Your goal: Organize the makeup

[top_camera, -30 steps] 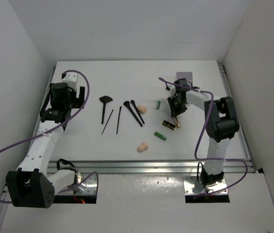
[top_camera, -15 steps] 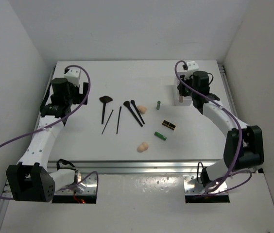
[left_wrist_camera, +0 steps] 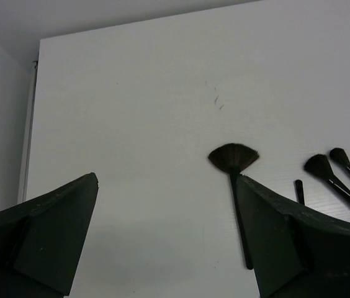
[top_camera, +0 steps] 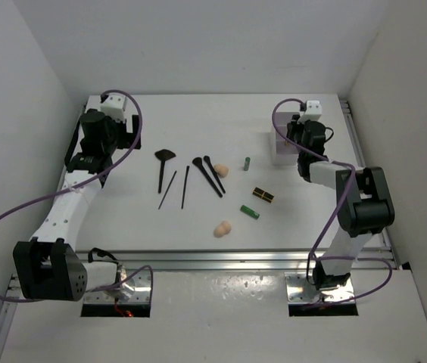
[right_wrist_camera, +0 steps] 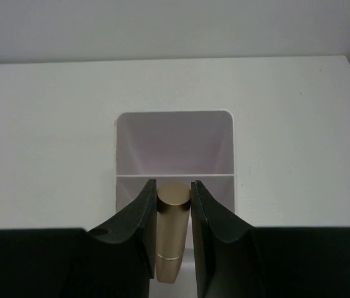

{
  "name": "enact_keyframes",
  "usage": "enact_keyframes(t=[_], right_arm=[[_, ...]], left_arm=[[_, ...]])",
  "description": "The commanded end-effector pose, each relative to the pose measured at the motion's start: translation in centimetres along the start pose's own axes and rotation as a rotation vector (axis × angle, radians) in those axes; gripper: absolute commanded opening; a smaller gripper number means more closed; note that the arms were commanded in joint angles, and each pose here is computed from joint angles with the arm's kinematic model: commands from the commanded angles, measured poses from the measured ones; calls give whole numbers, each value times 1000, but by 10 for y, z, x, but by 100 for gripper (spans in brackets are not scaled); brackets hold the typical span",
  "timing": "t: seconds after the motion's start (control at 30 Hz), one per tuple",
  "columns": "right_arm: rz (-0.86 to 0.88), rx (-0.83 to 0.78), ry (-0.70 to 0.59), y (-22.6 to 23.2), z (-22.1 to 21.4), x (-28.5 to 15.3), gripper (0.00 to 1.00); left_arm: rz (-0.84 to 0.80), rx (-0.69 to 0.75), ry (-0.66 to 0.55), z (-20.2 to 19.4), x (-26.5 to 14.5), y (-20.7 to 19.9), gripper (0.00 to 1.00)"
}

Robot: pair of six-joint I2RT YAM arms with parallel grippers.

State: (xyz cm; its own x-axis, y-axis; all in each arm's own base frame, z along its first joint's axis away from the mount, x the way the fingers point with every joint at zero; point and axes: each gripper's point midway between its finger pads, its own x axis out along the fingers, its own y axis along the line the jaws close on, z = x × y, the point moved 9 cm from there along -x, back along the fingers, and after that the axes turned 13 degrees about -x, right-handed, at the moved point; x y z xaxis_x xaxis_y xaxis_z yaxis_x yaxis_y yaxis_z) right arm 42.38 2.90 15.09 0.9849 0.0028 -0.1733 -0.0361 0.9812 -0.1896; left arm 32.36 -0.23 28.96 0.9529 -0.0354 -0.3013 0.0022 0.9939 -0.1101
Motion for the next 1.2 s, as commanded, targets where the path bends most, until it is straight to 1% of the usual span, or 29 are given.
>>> enact_keyframes(t=[0.0,0.23,0.33,0.4,0.43,0.47,0.5,0.53,0.57,0.6,0.63,0.67,0.7,0.73,0.77,0.8,0.83,0.87,0.9,0.93,0.97,1.0,1.07,1.1,1.17], right_arm=[[-31,45,-210,-3,31,7,0],[-20,70,-178,5,0,-14,0],[-12,78,-119,9,-20,-23,0],[-13,76,-114,9,-24,-27,13],[-6,81,-121,9,-23,-28,27],[1,76,-124,10,-22,-29,27],[17,77,-135,10,-17,-29,46],[29,63,-111,10,-17,-31,50],[48,56,-134,10,-5,-30,52],[62,50,-132,11,-3,-30,56],[77,43,-93,13,-5,-31,59],[77,24,-120,10,8,-36,62],[103,11,-98,13,12,-37,66],[116,-21,-85,16,15,-39,68],[176,-57,25,19,10,-53,70],[217,-75,21,22,28,-53,71],[261,-119,54,27,34,-59,73],[375,-138,311,35,3,-82,74],[457,-187,300,43,25,-83,74],[532,-178,357,49,20,-89,72],[631,-240,506,52,1,-108,71],[720,-243,522,65,-2,-115,71],[781,-282,607,70,-25,-128,69],[819,-308,624,80,-30,-134,69],[836,-351,672,86,-45,-134,65]], left_arm=[[3,-28,-79,19,6,1,100],[23,-20,-81,17,6,5,100],[33,-12,-73,14,7,9,100],[33,-12,-73,14,7,9,100],[22,-2,-71,14,7,9,100],[12,-2,-70,14,7,8,100],[0,-1,-67,14,4,7,100],[-26,12,-65,14,4,5,100],[-25,20,-53,12,4,5,100],[-24,19,-36,10,3,6,100],[16,-33,-28,7,3,7,100],[39,-62,-31,8,0,8,100],[47,-81,-33,8,0,10,100],[48,-63,-32,8,0,11,100],[-2,-39,-12,4,-2,8,100],[-22,-16,-1,1,-2,7,100],[-39,-4,-2,0,-5,6,100],[-58,-5,15,-8,-6,5,100],[-67,-5,13,-10,-10,4,100],[-76,18,18,-14,-12,5,100],[-74,16,40,-25,-14,6,100],[-75,26,34,-26,-18,6,100],[-37,25,51,-38,-22,10,100],[-26,25,52,-40,-24,11,100],[14,36,54,-46,-30,15,100]])
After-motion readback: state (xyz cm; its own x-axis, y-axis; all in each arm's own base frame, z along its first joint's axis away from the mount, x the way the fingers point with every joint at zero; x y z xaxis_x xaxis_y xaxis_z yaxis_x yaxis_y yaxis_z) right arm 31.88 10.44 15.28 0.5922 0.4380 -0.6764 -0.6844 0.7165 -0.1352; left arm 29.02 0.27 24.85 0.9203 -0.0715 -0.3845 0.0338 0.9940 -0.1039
